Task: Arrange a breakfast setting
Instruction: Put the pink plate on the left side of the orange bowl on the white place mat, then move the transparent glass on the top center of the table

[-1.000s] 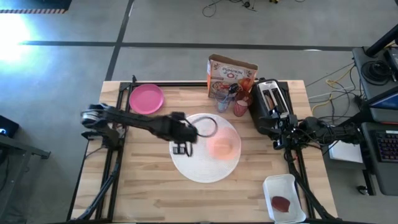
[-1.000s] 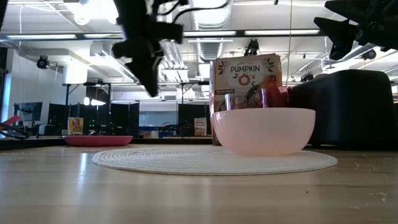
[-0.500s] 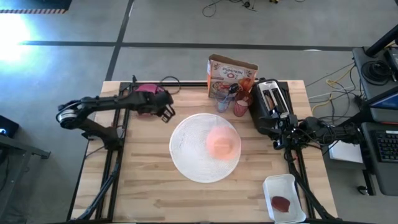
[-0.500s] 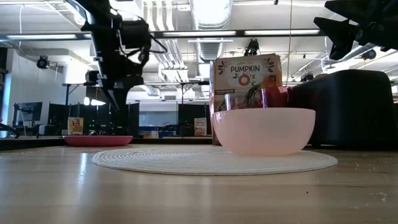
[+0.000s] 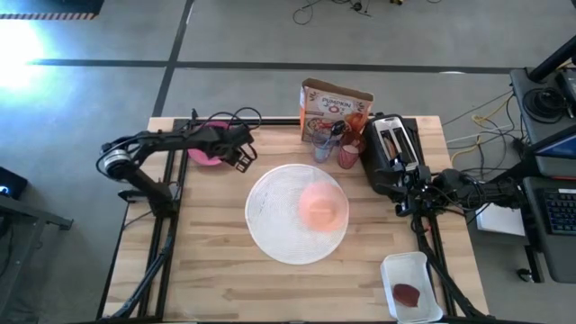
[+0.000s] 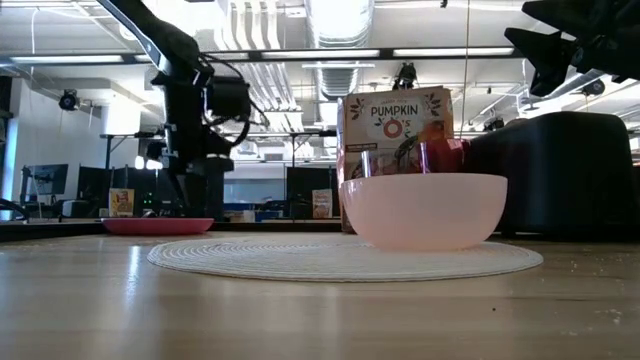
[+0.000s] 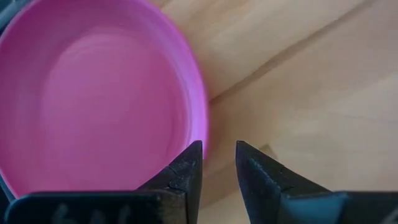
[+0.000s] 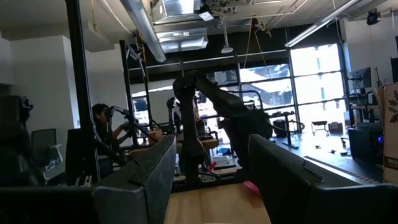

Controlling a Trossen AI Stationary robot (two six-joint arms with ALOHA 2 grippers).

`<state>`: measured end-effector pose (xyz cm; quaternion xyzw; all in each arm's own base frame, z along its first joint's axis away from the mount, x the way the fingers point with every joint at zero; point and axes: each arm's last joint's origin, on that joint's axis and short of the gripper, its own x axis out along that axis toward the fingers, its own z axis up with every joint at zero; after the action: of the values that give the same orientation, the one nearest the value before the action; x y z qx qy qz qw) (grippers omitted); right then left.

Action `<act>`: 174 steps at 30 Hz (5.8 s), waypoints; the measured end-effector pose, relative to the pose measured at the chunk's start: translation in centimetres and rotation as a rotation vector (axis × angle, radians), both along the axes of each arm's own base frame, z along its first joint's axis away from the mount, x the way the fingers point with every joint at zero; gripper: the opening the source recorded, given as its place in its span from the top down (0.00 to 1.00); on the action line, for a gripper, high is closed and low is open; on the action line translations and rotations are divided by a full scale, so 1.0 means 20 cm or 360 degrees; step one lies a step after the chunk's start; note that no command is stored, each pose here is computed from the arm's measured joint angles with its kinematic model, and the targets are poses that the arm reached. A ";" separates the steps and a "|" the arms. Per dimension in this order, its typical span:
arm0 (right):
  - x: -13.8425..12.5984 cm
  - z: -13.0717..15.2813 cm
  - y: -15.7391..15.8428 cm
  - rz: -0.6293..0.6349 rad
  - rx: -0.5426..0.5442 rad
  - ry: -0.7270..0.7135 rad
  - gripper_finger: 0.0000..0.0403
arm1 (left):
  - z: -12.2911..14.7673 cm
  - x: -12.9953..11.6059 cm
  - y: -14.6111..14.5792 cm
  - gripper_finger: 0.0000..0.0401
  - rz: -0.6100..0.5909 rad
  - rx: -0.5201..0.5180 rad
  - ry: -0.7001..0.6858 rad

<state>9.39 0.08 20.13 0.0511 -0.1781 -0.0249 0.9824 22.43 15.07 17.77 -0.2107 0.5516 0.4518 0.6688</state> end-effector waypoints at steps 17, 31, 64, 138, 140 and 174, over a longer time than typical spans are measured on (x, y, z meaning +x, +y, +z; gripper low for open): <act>0.00 0.00 0.00 0.0000 0.0000 0.0000 0.52 | -0.11 -0.01 0.08 0.79 0.0072 -0.0099 0.0057; 0.00 0.00 0.00 0.0000 0.0000 -0.0001 0.52 | -0.20 0.03 0.11 0.82 -0.0037 -0.0099 0.0113; 0.00 0.00 0.00 0.0000 0.0000 0.0000 0.52 | 0.19 0.54 -0.78 1.00 -0.0915 0.0052 -0.0160; 0.00 0.00 0.00 0.0000 0.0000 -0.0001 0.52 | 0.25 0.70 -1.24 0.79 -0.1530 0.0226 -0.0201; 0.00 0.00 0.00 0.0000 0.0000 0.0000 0.52 | 0.25 0.72 -1.22 0.79 -0.1550 0.0244 -0.0198; 0.00 0.00 0.00 -0.0001 0.0000 0.0000 0.52 | 0.28 0.88 -0.72 0.79 -0.1677 0.0737 -0.0401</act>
<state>9.38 0.08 20.13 0.0512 -0.1783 -0.0252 0.9823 39.94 0.59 23.39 0.1912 0.3851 0.1387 0.8921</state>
